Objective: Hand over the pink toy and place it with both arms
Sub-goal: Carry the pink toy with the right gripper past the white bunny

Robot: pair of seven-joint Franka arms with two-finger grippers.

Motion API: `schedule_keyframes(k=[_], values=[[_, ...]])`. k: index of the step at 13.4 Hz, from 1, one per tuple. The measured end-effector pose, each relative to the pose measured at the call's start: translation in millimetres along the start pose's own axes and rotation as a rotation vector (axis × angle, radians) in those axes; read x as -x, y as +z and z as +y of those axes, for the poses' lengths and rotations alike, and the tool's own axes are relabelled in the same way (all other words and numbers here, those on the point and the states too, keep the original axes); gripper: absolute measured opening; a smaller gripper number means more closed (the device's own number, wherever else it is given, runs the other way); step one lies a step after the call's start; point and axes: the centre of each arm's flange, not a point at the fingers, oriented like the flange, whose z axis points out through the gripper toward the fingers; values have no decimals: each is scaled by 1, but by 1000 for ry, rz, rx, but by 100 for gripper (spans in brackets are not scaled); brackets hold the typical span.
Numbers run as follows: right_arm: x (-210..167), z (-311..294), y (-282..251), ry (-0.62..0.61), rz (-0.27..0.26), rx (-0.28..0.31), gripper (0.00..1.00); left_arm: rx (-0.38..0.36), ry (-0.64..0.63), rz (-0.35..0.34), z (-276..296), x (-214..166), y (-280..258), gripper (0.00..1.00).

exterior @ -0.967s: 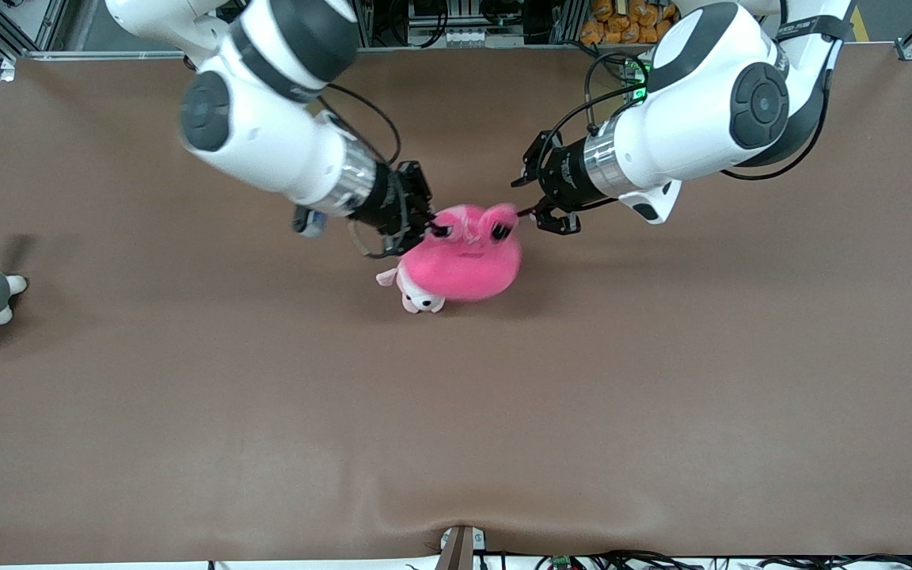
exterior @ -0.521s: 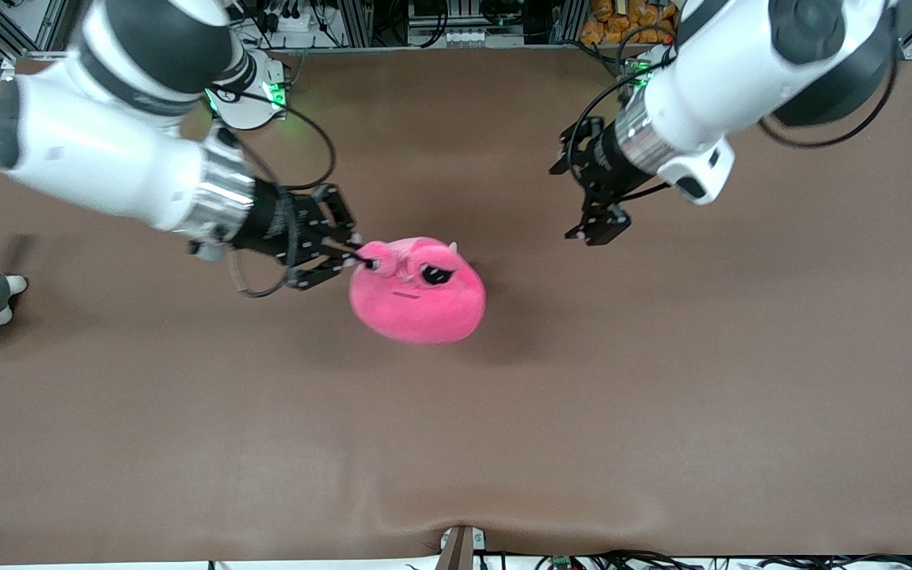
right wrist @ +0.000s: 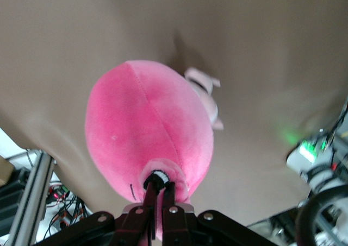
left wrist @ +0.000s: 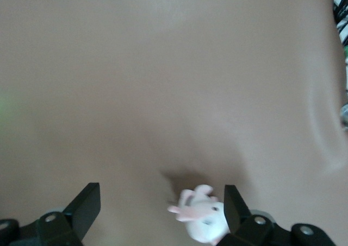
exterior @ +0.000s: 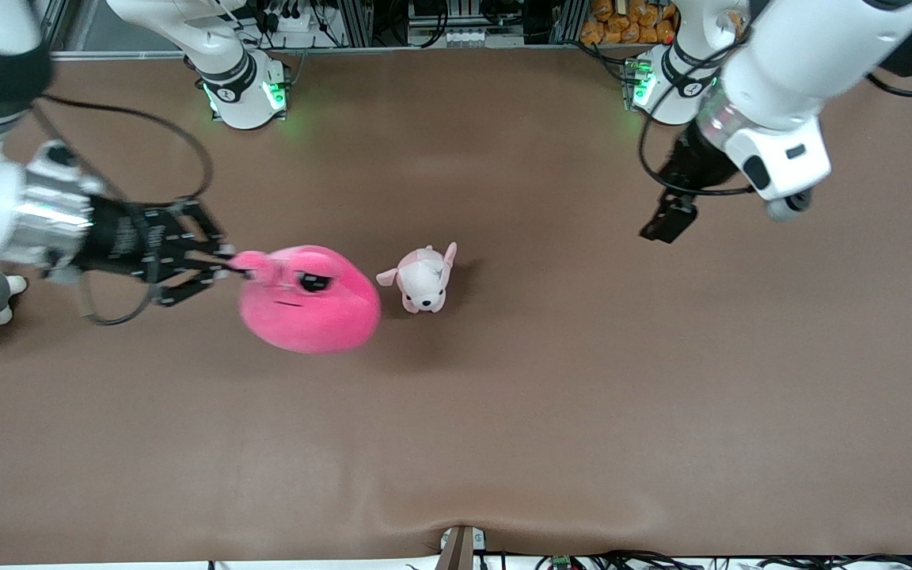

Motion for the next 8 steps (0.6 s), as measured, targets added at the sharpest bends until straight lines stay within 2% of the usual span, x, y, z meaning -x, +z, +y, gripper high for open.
schedule_keyframes(k=[2, 4, 6, 8], values=[[-63, -21, -20, -70, -1, 6, 7, -37, 163, 43, -7, -24, -2, 100], [-127, -40, -20, -136, -3, 29, 7, -53, 301, 86, -11, -30, -10, 100], [-196, -53, 0, -224, 26, 87, 7, -66, 409, 105, -15, -34, -16, 100], [-266, -61, 22, -287, 12, 144, 7, -74, 508, 114, -24, -47, -26, 100]])
